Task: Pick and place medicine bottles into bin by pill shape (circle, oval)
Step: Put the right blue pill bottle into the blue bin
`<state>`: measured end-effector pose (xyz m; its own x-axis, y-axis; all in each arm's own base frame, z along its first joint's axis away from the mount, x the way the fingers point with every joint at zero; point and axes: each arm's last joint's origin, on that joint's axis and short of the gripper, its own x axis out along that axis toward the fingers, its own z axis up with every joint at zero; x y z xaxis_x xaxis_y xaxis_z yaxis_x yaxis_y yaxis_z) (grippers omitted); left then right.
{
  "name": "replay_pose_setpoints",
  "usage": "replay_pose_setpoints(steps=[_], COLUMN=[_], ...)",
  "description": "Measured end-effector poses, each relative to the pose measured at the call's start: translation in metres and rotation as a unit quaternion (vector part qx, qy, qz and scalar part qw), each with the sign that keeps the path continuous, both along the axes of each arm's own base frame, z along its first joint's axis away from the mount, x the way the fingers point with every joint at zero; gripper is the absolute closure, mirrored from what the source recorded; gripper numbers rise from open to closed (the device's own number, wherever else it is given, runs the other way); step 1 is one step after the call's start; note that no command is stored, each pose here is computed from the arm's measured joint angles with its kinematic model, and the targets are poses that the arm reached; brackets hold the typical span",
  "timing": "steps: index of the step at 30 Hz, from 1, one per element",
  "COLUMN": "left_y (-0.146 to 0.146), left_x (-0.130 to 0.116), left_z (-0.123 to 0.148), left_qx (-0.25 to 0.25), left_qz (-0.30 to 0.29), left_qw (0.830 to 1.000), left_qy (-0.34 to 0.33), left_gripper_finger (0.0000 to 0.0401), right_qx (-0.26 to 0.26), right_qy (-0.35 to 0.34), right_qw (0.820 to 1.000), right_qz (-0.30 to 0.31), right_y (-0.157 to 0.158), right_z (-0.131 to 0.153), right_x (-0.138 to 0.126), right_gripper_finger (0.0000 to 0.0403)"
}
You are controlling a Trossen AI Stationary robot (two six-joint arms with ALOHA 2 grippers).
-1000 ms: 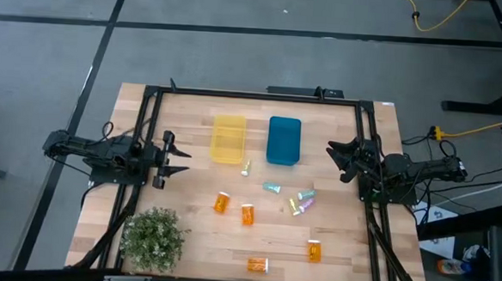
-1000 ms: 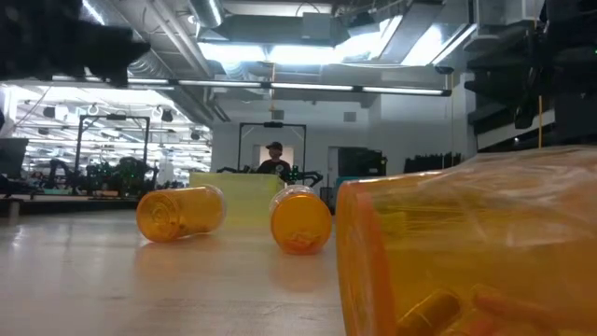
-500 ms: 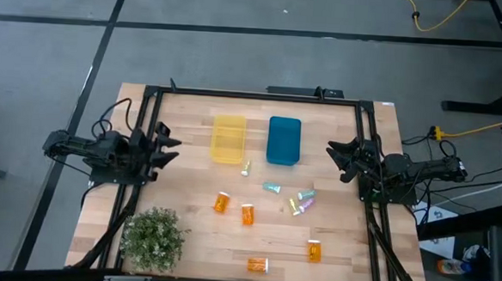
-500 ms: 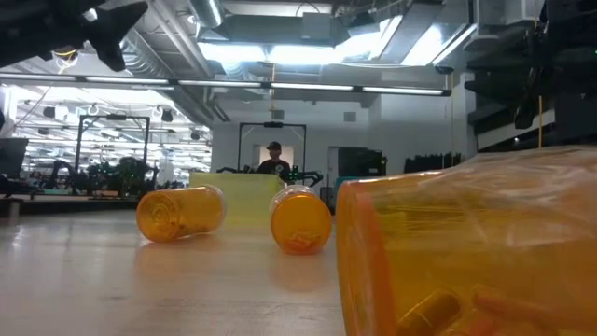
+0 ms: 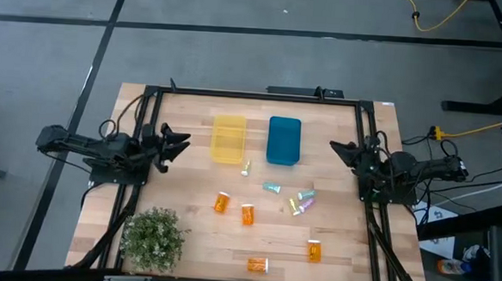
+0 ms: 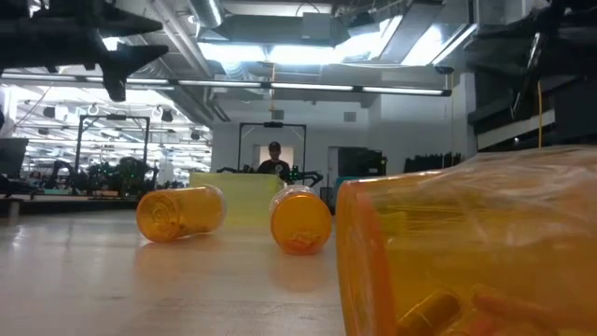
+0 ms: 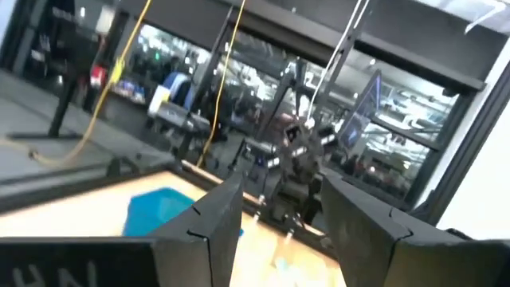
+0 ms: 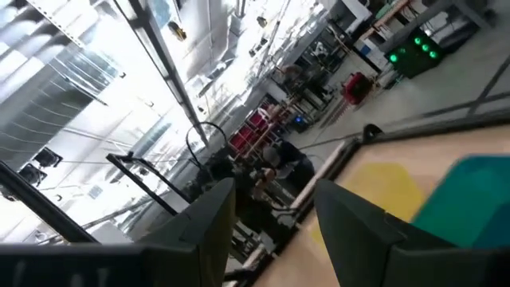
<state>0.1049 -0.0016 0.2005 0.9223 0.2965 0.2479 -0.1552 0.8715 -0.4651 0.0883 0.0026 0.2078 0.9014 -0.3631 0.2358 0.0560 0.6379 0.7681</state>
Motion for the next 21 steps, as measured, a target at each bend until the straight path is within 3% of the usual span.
replay_pose_setpoints(steps=[2,5,9,13,17,21], left_y=[-0.001,-0.003,-0.005,-0.006,-0.005,-0.003], left_x=[0.005,0.014,0.031,0.045,0.053,0.057], left_z=[0.008,0.023,0.036,0.044,0.047,0.045], left_qx=[0.002,0.042,0.094,0.111,0.112,0.112], left_qz=[-0.001,-0.003,0.0,0.011,0.017,0.023], left_qw=[1.0,0.998,0.992,0.987,0.985,0.984], left_qy=[0.009,0.038,0.087,0.116,0.128,0.138], left_gripper_finger=[0.0236,0.0236,0.0236,0.0236,0.0236,0.0236], right_qx=[-0.004,-0.046,-0.097,-0.096,-0.095,-0.085], right_qy=[-0.009,0.0,0.062,0.133,0.221,0.327], right_qw=[1.0,0.999,0.993,0.986,0.969,0.936], right_qz=[0.011,0.017,0.009,0.023,0.061,0.103], right_y=[0.0,0.001,0.003,0.007,0.014,0.022], right_z=[0.014,0.037,0.063,0.083,0.095,0.095], right_x=[-0.001,-0.001,0.006,0.023,0.051,0.081], right_gripper_finger=[0.0227,0.0227,0.0227,0.0227,0.0227,0.0227])
